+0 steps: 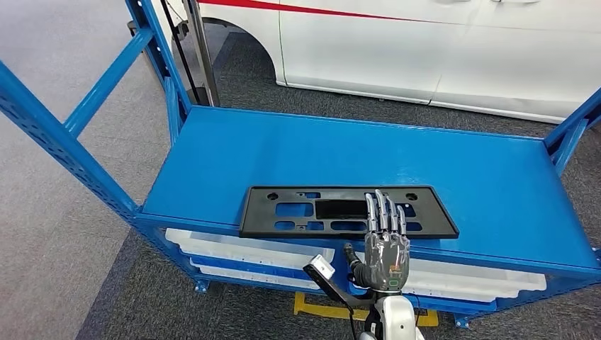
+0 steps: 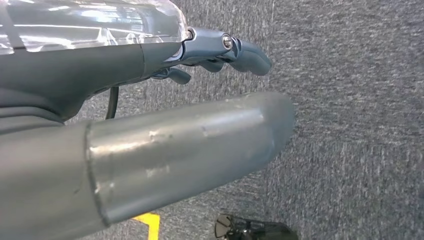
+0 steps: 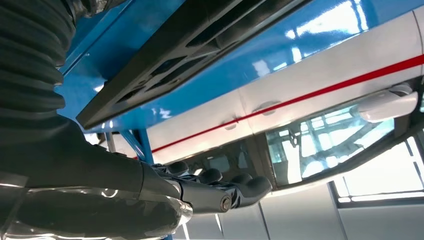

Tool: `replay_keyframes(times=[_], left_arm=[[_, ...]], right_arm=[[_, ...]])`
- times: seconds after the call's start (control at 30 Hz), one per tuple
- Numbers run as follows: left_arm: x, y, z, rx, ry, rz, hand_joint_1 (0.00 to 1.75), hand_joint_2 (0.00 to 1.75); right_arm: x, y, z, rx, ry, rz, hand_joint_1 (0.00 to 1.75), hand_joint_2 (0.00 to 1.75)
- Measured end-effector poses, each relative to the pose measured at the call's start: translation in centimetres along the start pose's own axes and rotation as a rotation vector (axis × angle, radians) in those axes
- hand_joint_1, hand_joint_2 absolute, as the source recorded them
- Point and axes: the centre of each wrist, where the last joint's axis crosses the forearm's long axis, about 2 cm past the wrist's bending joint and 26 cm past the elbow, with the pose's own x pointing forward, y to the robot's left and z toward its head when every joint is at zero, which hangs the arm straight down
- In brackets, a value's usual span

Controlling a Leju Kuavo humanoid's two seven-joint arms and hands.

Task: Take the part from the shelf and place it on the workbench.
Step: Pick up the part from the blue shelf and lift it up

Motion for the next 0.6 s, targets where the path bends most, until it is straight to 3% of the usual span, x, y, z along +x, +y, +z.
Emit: replay_keyframes(times=[0.6], left_arm=[[0.33,0.02,-0.16,-0.015,-0.033,-0.038,0.0,0.0]], right_arm=[[-0.04,0.65,-0.78,0.084,-0.032,0.043,0.0,1.75]])
